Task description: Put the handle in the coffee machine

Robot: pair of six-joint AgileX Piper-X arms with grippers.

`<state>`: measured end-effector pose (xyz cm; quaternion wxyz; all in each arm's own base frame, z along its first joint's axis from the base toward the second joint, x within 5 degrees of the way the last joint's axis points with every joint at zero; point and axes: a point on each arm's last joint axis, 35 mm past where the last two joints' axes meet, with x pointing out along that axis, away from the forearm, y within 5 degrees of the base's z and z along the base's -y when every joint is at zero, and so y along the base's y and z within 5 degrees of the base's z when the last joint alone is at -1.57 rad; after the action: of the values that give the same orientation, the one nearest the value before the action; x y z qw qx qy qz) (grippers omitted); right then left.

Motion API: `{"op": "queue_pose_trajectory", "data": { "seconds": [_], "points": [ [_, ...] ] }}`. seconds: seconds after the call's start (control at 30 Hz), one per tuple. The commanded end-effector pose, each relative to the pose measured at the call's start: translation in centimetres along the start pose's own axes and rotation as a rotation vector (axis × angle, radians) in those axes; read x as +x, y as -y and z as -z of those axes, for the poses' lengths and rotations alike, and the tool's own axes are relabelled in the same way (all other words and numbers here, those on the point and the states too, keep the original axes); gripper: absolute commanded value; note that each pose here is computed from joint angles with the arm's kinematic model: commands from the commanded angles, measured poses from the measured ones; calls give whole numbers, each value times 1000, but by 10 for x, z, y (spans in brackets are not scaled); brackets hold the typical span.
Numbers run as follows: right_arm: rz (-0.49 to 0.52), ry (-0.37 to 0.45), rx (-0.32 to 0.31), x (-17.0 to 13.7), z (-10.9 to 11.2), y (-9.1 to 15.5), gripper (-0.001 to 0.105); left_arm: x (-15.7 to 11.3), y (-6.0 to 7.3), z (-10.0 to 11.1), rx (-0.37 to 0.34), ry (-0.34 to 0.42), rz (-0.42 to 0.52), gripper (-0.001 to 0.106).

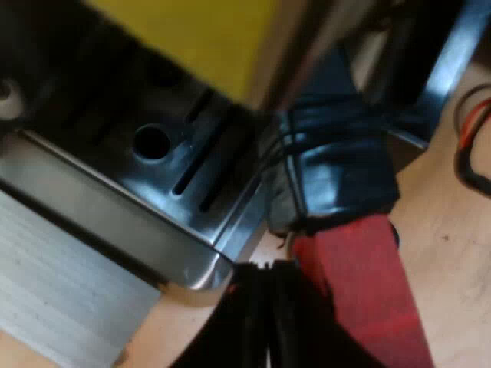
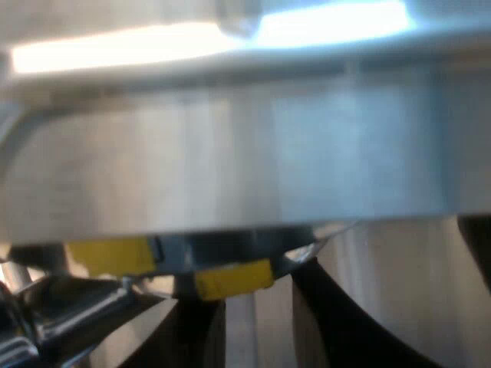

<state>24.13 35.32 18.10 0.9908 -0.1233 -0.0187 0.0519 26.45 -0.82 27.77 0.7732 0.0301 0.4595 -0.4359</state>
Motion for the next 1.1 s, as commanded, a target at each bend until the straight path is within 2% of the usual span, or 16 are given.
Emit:
{"op": "queue_pose_trajectory", "data": {
  "seconds": [0.03, 0.17, 0.43, 0.6, 0.77, 1.1],
  "points": [
    [61, 146, 200, -1, -69, 29, 23, -3, 8, -1, -49, 44, 88, 0],
    [61, 146, 200, -1, -69, 29, 23, -2, 10, 0, -79, 56, 122, 0],
    [61, 146, 195, -1, -69, 29, 23, 9, 16, 7, -97, 12, 163, 0],
    [66, 144, 132, -1, -69, 29, 23, 17, 22, 6, -79, -11, 188, 0],
    [66, 133, 67, -1, -68, 28, 23, 20, 26, 4, -90, -23, 200, 0],
    [66, 120, 31, -1, -65, 28, 23, 18, 32, 2, -85, -21, 201, 0]
  ]
}}
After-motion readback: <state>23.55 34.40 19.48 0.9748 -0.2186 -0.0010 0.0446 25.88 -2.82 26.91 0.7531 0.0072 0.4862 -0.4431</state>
